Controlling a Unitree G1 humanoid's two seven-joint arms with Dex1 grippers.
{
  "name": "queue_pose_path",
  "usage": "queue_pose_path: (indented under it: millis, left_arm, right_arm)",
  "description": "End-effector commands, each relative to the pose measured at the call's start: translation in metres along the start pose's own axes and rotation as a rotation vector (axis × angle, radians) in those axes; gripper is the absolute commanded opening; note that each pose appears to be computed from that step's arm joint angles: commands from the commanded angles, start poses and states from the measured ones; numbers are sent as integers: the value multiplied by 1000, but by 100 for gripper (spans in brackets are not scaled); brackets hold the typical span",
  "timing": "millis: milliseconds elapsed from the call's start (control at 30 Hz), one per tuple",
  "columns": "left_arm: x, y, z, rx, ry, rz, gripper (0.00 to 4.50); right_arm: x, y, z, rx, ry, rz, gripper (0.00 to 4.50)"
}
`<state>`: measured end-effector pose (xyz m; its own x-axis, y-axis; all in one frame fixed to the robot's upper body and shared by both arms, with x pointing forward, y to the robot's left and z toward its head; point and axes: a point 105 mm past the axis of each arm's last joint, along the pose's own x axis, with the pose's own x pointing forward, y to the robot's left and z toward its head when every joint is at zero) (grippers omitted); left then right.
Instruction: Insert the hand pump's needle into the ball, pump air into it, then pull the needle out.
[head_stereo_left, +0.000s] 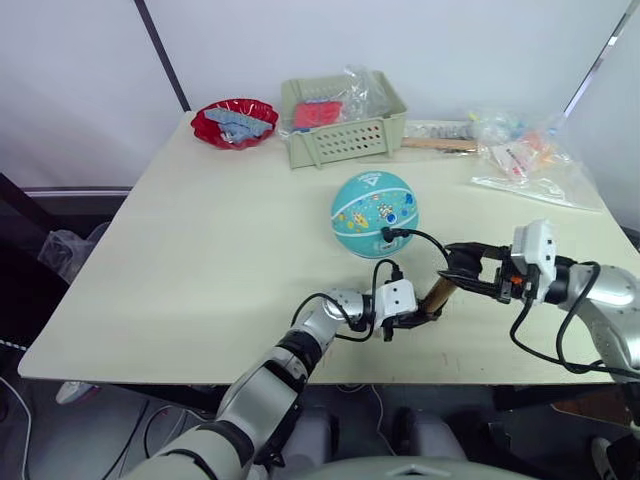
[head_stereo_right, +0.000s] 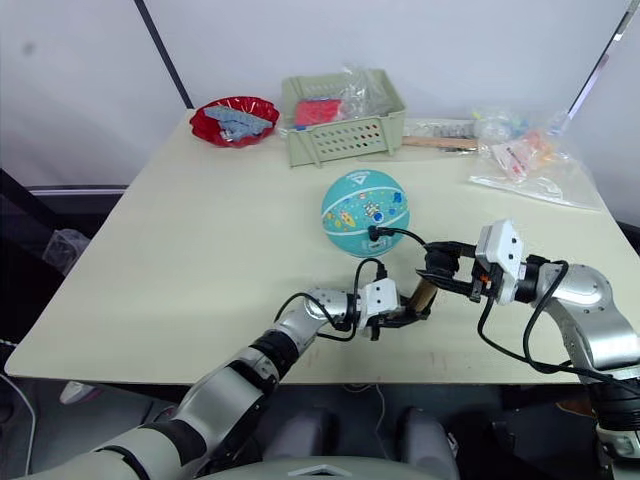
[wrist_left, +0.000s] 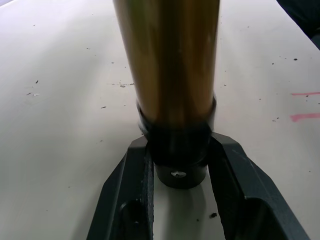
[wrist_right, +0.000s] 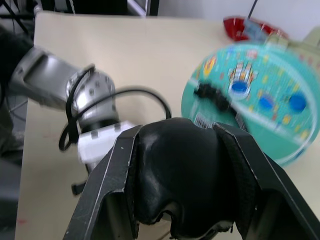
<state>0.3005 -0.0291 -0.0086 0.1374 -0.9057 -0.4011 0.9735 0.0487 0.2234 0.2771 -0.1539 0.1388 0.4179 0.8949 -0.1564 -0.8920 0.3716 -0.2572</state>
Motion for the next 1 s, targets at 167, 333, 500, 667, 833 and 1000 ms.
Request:
queue_pose_path:
  millis: [167,333,500,667,833,1000]
  left_arm:
    - [-16,-37,-69,-137,247,-91,107]
    - [-17,-36,-69,-138,248,-87,107]
    - [-16,-39,-69,-137,249,-101,107]
    - [-15,-40,-70,-138,249,-105,107]
    - [-14,-40,-69,-130,247,-109,107]
    - [-13,-42,-68,-132,244,-110,107]
  right_arm:
    - [-8,-9,33,-39,-39,19,163]
    - [-20,-22,85,-46,-118,1,163]
    - [-28,-24,115,-82,-113,21,163]
    - [-37,-29,138,-123,-108,9,163]
    - [-44,-32,170,-156,-141,6,163]
    - [-31,-24,120,-104,0,49,163]
